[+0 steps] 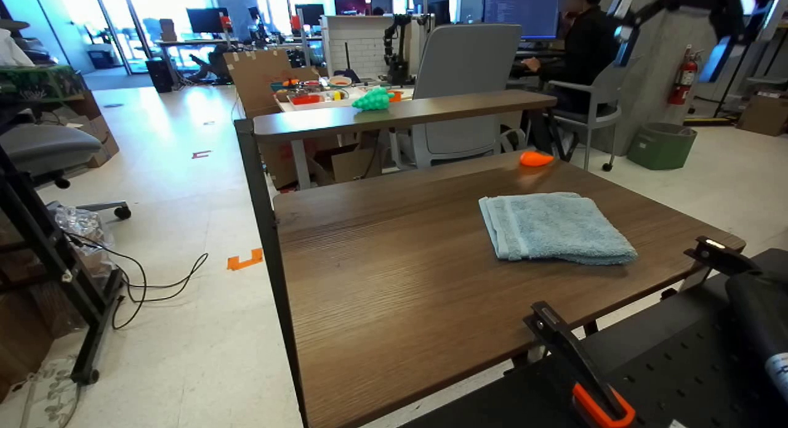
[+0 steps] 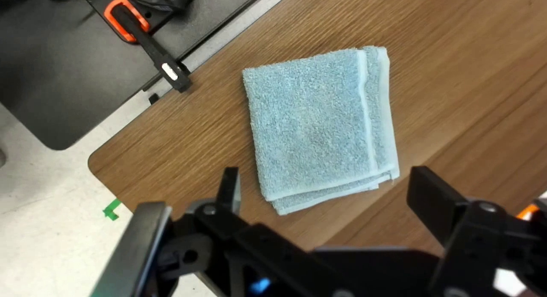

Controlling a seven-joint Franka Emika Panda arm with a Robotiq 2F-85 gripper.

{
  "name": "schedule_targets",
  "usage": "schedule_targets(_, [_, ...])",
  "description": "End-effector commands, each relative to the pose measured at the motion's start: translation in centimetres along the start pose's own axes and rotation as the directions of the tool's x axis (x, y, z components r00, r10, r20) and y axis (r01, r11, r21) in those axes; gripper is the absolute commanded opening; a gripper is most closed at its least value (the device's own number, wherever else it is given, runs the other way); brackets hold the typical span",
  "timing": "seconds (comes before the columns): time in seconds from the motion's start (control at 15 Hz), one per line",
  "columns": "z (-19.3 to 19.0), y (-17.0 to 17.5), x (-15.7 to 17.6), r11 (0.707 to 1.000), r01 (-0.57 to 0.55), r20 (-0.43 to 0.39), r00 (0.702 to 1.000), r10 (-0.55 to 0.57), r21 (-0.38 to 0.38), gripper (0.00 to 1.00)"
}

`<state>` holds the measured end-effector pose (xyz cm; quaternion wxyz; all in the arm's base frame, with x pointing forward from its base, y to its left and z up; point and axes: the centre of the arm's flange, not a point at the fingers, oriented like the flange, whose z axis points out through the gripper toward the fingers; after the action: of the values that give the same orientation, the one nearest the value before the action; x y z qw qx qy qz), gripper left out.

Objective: Clean up on the table

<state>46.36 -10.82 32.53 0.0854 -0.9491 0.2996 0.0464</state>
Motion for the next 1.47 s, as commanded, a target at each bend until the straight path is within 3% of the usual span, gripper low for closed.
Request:
schedule_targets(0.0, [6.4,-0.6,1.7,0.996,-0.070,0.007,0.998,0.070,-0.056,1.00])
schedule_targets(0.2, [8.7,-0.1,2.1,0.989,-0.089,0.008,0.996,0.091,-0.122,1.00])
schedule_targets(0.27, [8.4,0.3,1.3,0.994,-0.075,0.031,0.996,0.078,-0.084,1.00])
schedule_targets(0.47, [9.4,0.4,1.7,0.990,-0.083,0.034,0.996,0.087,-0.116,1.00])
schedule_targets(0.67, [9.8,-0.7,2.2,0.988,-0.132,-0.011,0.991,0.132,-0.076,1.00])
schedule_targets(1.0, [16.2,-3.5,3.9,0.970,-0.244,-0.186,0.952,0.243,0.018,1.00])
schedule_targets(1.13, [19.6,-4.2,3.9,0.968,-0.249,-0.237,0.940,0.245,0.015,1.00])
schedule_targets(1.4, [26.3,-4.4,3.4,0.959,-0.282,-0.210,0.940,0.268,-0.039,1.00])
